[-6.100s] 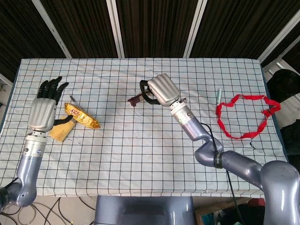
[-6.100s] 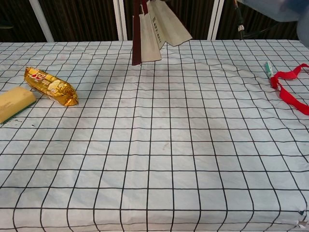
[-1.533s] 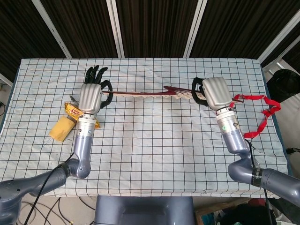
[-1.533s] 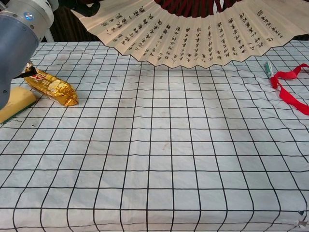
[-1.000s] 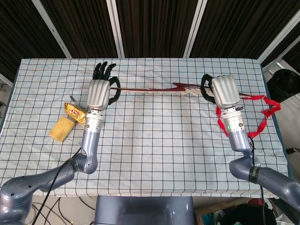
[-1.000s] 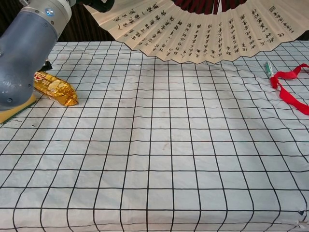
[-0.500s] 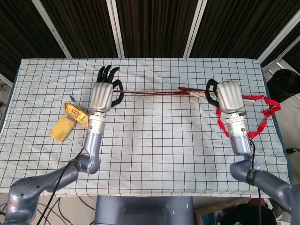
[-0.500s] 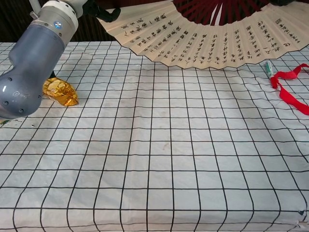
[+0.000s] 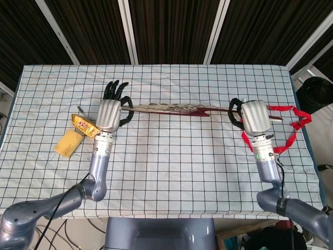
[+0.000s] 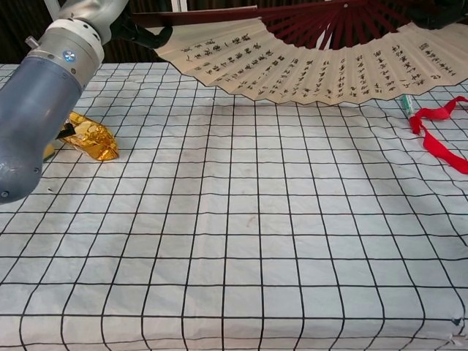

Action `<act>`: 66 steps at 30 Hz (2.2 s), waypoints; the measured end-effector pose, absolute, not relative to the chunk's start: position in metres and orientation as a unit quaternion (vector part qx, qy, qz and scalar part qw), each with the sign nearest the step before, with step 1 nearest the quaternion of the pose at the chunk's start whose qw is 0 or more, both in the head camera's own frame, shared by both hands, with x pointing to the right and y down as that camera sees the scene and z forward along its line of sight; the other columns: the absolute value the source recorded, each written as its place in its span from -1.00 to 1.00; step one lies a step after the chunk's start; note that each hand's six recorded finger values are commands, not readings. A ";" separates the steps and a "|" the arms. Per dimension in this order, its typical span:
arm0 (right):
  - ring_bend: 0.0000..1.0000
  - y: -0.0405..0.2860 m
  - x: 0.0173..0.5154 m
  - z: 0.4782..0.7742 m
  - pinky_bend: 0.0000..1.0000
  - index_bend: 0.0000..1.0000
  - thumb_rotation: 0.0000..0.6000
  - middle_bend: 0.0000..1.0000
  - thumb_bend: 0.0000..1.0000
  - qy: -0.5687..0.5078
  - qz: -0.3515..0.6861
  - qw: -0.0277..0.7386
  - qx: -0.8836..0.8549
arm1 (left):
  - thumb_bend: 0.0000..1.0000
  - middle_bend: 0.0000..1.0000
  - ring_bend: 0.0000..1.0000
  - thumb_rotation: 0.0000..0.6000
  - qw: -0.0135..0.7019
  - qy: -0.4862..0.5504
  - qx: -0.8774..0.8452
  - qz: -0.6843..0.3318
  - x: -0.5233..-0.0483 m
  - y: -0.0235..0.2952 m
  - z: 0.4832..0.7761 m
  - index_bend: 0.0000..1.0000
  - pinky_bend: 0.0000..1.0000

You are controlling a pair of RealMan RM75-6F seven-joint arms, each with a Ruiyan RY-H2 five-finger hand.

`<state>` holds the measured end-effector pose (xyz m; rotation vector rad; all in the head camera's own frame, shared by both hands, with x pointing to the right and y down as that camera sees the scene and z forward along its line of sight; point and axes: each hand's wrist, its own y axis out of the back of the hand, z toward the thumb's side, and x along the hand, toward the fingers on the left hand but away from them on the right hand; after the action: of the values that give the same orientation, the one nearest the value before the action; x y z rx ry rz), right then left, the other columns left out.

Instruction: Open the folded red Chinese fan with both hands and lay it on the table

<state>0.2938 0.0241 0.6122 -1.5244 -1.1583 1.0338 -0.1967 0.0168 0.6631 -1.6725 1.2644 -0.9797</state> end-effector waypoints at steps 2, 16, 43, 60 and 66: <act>0.94 0.030 0.293 0.612 0.62 0.62 1.00 0.85 -0.18 -0.466 0.421 0.468 -0.622 | -0.18 -0.73 -1.00 1.00 0.399 0.501 -0.663 -0.388 -0.199 0.021 0.663 0.22 -1.00; 0.69 0.079 0.293 0.617 0.57 -0.22 1.00 0.51 -0.50 -0.410 0.443 0.491 -0.629 | -0.51 -0.87 -1.00 1.00 0.383 0.483 -0.669 -0.416 -0.235 0.058 0.670 -0.13 -1.00; -0.72 0.157 0.320 0.635 -0.50 -1.00 1.00 -0.88 -1.00 -0.297 0.585 0.442 -0.612 | -0.94 -0.98 -1.00 1.00 0.379 0.471 -0.660 -0.447 -0.310 0.084 0.644 -0.50 -1.00; -0.79 0.177 0.408 0.584 -0.50 -1.00 1.00 -0.95 -1.00 -0.377 0.619 0.386 -0.571 | -0.97 -1.00 -1.00 1.00 0.409 0.422 -0.597 -0.546 -0.428 0.140 0.585 -0.93 -1.00; -0.81 0.203 0.450 0.551 -0.50 -1.00 1.00 -0.97 -0.99 -0.404 0.633 0.367 -0.549 | -0.97 -1.00 -1.00 1.00 0.394 0.436 -0.560 -0.584 -0.474 0.181 0.556 -0.97 -1.00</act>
<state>0.4503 0.2031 0.5514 -1.4102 -1.0369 1.6267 -0.4740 0.1810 0.5563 -1.4204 1.1055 -1.4821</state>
